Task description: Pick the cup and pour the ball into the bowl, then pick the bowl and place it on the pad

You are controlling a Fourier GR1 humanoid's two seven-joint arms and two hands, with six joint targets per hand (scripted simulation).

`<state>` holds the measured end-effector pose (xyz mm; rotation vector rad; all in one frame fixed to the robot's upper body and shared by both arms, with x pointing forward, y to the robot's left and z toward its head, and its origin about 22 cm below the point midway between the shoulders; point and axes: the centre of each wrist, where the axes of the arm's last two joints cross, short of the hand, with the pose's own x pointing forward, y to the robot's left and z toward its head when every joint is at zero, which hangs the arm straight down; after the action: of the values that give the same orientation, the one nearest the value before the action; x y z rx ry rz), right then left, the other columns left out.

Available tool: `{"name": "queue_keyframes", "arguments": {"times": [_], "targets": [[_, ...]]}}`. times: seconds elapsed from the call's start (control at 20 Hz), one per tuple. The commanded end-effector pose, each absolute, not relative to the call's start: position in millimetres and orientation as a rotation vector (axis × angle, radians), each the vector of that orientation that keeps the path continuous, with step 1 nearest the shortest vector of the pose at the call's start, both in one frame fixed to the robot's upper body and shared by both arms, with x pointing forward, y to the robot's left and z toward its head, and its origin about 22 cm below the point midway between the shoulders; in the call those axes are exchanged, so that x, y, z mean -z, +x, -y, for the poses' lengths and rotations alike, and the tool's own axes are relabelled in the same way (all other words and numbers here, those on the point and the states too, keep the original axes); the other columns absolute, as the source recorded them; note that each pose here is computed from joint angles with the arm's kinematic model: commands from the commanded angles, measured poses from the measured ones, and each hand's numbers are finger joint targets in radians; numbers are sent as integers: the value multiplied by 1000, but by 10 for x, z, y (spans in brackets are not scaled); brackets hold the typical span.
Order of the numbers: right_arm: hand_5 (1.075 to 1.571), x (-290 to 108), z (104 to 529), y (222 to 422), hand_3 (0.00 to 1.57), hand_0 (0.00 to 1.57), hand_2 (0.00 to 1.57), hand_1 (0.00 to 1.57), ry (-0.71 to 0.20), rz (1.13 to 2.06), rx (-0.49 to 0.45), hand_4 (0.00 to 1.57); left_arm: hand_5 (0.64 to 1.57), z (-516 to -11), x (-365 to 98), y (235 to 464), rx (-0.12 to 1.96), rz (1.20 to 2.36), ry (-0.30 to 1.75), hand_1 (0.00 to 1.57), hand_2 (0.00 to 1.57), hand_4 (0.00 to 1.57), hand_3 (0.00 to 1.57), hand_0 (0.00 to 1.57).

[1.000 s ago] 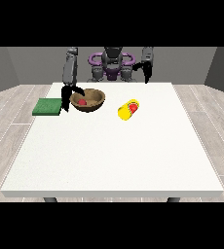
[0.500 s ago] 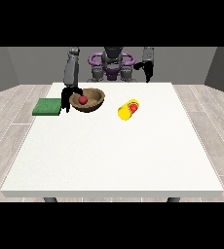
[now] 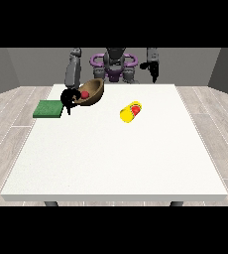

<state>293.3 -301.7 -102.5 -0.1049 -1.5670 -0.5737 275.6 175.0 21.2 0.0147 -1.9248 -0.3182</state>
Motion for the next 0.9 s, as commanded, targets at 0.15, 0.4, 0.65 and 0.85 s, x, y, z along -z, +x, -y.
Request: {"name": "queue_keyframes", "arguments": {"times": [0.15,0.4,0.65,0.85], "targets": [[1495,654,3475,3135,1525,1571,1571,1571,-183,1329,519,940,1358,-1981,49,2703,259,1833,61,0,0,1121,0,0],[1496,392,3817,3152,1271,1571,1571,1571,-239,1342,494,918,1358,-1997,123,2662,246,1772,67,0,0,1155,0,0],[1503,161,3728,3348,1215,1571,1571,1571,-231,1289,483,933,1351,-2110,288,2627,227,1732,90,0,0,1161,0,0],[1489,-99,4063,3335,1113,1571,1571,1571,-235,1301,472,938,1344,-1803,451,2456,231,1708,97,0,0,1166,0,0]]}}
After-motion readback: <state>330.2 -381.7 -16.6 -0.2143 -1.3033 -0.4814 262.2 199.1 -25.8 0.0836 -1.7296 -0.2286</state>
